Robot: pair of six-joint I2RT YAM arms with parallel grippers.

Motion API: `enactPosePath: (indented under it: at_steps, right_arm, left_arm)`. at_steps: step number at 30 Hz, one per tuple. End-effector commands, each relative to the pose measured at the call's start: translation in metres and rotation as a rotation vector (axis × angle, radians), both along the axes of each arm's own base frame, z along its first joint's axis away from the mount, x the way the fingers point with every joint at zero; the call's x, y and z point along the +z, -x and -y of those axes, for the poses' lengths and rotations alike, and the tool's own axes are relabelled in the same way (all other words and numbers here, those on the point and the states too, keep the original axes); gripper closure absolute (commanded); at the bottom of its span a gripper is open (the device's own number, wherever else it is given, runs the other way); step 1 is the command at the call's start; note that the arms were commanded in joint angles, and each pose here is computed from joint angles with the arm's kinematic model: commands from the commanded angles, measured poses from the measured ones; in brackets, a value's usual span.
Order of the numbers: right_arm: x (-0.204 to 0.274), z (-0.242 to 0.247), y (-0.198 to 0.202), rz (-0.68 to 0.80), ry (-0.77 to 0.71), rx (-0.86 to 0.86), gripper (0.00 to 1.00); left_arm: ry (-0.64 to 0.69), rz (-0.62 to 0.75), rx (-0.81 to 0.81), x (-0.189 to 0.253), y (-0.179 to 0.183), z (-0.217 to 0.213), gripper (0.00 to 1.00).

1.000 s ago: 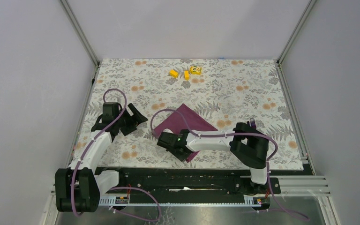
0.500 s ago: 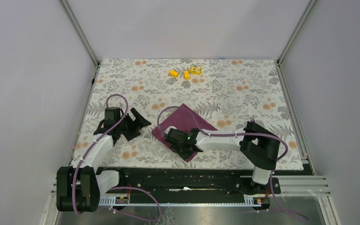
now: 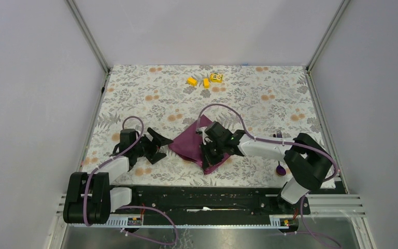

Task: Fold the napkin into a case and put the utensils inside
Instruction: Pick up the lower triangle-folded napkin from the center of the board.

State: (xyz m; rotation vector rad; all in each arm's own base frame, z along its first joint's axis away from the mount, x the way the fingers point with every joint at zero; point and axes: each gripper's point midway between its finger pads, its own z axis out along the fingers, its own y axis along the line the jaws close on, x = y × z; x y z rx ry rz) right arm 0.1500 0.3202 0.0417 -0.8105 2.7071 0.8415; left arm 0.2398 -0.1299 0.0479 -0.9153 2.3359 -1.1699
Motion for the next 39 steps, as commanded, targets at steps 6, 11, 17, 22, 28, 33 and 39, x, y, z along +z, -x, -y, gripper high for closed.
enactPosePath:
  at_steps: [6,11,17,22,28,33,39]
  right_arm:
    - [0.039,-0.010,-0.004,-0.053,-0.195,-0.020,1.00]
    - [0.042,-0.009,-0.004,-0.061,-0.214,-0.022,1.00]
    - [0.048,-0.009,-0.007,-0.054,-0.237,-0.024,1.00]
    - [0.054,-0.009,-0.007,-0.056,-0.257,-0.024,1.00]
    - [0.051,-0.008,-0.007,-0.067,-0.259,-0.022,1.00]
    - [0.034,-0.009,0.003,-0.115,-0.264,0.020,1.00]
    - [0.020,-0.017,0.026,-0.178,-0.309,0.111,1.00]
  left_arm:
    - [0.002,0.025,0.024,-0.011,-0.009,0.006,0.23]
    - [-0.025,0.047,0.029,-0.012,-0.017,0.008,0.34]
    - [-0.032,0.051,0.039,-0.015,-0.023,0.008,0.40]
    - [-0.044,0.057,0.038,-0.020,-0.028,0.007,0.43]
    - [-0.041,0.065,0.033,-0.024,-0.032,0.008,0.55]
    - [-0.115,0.092,0.041,-0.015,-0.038,-0.001,0.71]
    - [-0.224,0.078,0.052,-0.007,-0.040,-0.023,0.96]
